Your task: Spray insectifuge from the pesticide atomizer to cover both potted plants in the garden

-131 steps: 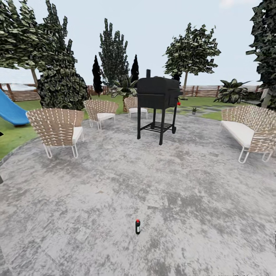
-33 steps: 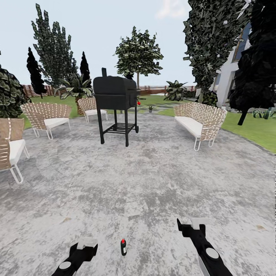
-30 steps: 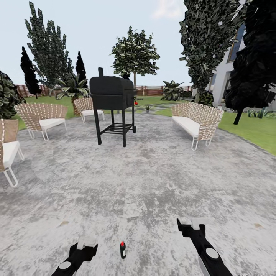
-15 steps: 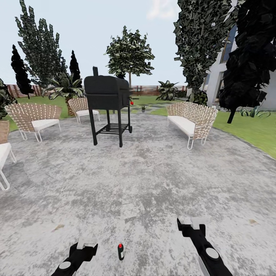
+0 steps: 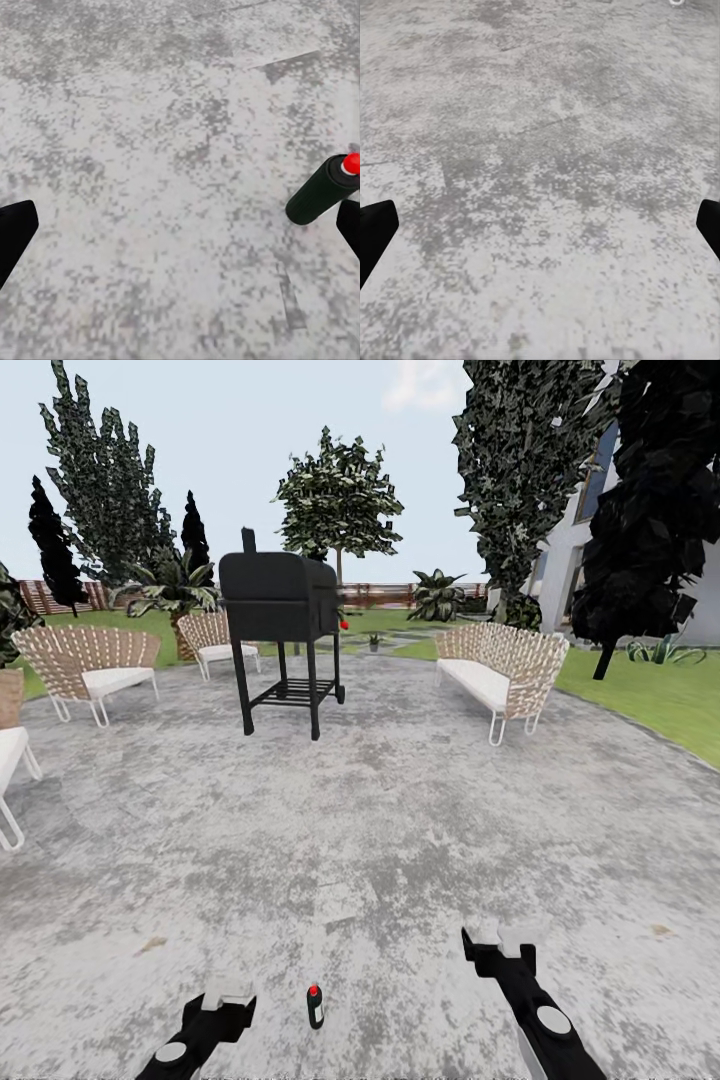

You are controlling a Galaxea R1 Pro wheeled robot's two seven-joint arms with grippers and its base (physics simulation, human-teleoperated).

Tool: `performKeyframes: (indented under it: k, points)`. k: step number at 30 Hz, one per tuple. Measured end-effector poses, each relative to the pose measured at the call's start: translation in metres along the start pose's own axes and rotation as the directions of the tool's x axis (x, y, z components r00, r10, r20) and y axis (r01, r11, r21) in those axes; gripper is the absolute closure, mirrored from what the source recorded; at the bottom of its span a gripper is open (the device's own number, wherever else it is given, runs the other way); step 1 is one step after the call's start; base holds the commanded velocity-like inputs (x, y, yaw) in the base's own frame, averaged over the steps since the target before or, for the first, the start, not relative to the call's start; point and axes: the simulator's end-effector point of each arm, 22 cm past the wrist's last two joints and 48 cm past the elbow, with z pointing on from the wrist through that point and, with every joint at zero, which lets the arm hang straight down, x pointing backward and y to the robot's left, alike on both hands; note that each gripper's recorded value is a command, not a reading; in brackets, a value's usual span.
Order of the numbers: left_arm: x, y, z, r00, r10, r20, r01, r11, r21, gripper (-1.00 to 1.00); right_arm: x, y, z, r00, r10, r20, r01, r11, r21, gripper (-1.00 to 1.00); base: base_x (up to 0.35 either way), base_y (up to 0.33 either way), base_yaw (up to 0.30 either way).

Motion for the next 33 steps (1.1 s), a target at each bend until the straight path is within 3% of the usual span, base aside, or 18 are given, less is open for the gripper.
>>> performKeyframes:
  k: [10,33]
  points:
    - [0.023,0.001,0.012,1.000,0.002,-0.007,-0.002,1.000,-0.001,-1.00,0.028,-0.001,0.004,1.000,0.000,-0.010,0.000,1.000,0.002,-1.00,0.000,0.000,0.000]
    - [0.091,0.000,0.028,0.991,0.003,-0.136,-0.003,1.000,0.003,-1.00,0.103,-0.001,0.015,0.989,0.000,-0.148,0.001,1.000,0.005,-1.00,0.000,0.000,0.000]
